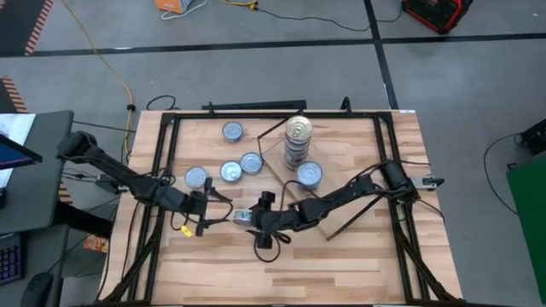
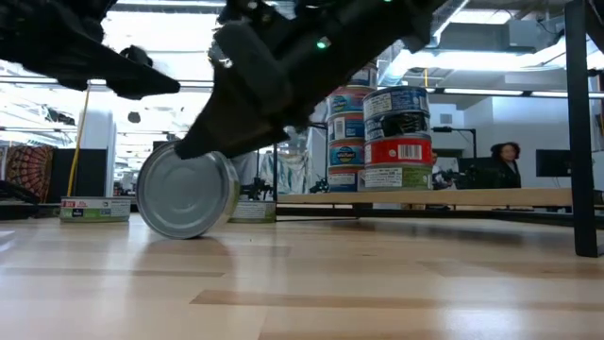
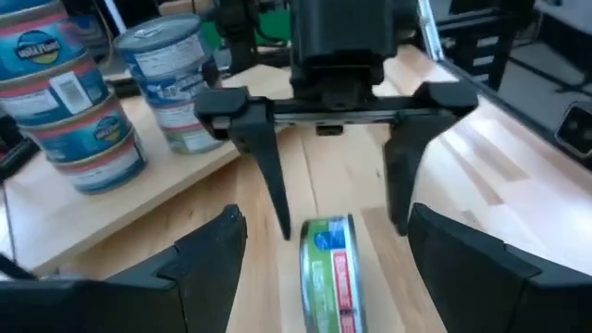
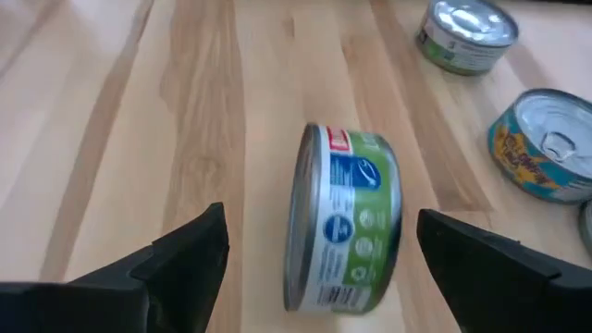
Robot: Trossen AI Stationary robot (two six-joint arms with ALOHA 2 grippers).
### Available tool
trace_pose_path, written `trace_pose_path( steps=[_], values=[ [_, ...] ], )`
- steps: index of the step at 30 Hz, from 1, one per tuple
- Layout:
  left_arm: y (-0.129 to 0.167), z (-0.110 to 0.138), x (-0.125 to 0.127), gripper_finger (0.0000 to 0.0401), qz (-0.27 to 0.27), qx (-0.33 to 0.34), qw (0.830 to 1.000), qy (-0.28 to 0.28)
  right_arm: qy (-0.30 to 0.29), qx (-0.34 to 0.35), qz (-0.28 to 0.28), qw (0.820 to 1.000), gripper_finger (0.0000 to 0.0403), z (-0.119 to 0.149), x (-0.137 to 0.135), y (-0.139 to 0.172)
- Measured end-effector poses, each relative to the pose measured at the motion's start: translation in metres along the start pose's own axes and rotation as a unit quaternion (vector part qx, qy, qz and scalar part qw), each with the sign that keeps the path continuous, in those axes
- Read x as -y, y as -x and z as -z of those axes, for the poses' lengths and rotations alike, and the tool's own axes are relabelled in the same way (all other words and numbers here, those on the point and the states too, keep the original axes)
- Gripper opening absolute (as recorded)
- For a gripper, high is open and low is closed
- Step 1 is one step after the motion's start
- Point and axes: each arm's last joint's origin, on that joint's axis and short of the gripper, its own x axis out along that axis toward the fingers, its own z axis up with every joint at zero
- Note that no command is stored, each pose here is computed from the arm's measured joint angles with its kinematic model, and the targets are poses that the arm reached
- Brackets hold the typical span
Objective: Stack canned seafood by type on shelf
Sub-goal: Put the green tuna can on the shelf
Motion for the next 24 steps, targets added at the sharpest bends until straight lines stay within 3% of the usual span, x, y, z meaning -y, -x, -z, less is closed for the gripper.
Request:
trace_pose_path(
  steps=[7,18,24],
  values=[
    [0.004,0.002,0.004,0.0290,-0.013,-0.011,1.000,-0.002,-0.018,-0.043,-0.038,0.998,0.0349,0.001,0.010,-0.015],
    [0.004,0.002,0.005,0.0290,0.003,-0.014,1.000,0.015,-0.033,-0.059,-0.053,0.996,0.0162,-0.005,0.026,-0.013],
    [0.004,0.001,0.004,0.0290,-0.003,-0.011,1.000,0.010,-0.036,-0.043,-0.056,0.997,0.0157,-0.026,0.031,0.011]
  ],
)
